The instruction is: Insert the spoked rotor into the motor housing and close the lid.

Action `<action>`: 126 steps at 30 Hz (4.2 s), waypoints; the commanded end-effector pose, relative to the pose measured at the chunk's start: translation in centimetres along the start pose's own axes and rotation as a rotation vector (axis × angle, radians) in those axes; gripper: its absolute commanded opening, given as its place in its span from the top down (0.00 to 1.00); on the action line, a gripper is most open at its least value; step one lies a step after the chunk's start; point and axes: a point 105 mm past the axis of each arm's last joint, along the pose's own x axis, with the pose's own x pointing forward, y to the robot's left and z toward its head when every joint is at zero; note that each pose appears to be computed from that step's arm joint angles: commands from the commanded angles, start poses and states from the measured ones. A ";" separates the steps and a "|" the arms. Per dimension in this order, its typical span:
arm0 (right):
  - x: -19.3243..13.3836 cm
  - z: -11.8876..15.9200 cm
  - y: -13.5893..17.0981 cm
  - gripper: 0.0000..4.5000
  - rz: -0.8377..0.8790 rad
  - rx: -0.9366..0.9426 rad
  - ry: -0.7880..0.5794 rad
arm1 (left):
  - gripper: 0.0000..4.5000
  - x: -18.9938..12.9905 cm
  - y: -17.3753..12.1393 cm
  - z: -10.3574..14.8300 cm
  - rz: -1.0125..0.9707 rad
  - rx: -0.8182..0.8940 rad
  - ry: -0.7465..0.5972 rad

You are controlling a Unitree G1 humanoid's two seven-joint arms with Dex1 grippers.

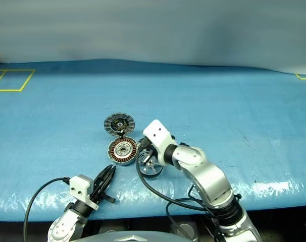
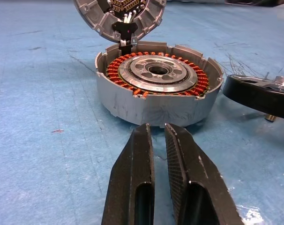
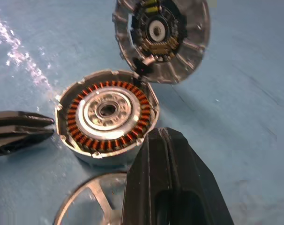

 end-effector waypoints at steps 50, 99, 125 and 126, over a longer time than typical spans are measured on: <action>-1.4 -5.0 3.0 0.56 -0.031 0.163 0.355 | 0.90 -0.4 -0.4 0.4 0.012 -0.012 0.004; 5.2 3.3 4.0 0.72 0.272 -0.264 0.123 | 0.90 0.0 0.2 0.9 0.021 0.021 -0.026; 4.8 2.4 4.0 0.93 0.213 -0.125 0.096 | 0.90 -0.1 0.3 0.6 0.023 0.017 -0.018; 4.9 1.9 4.0 1.00 0.209 -0.117 0.109 | 0.90 -0.1 0.3 0.6 0.022 0.018 -0.018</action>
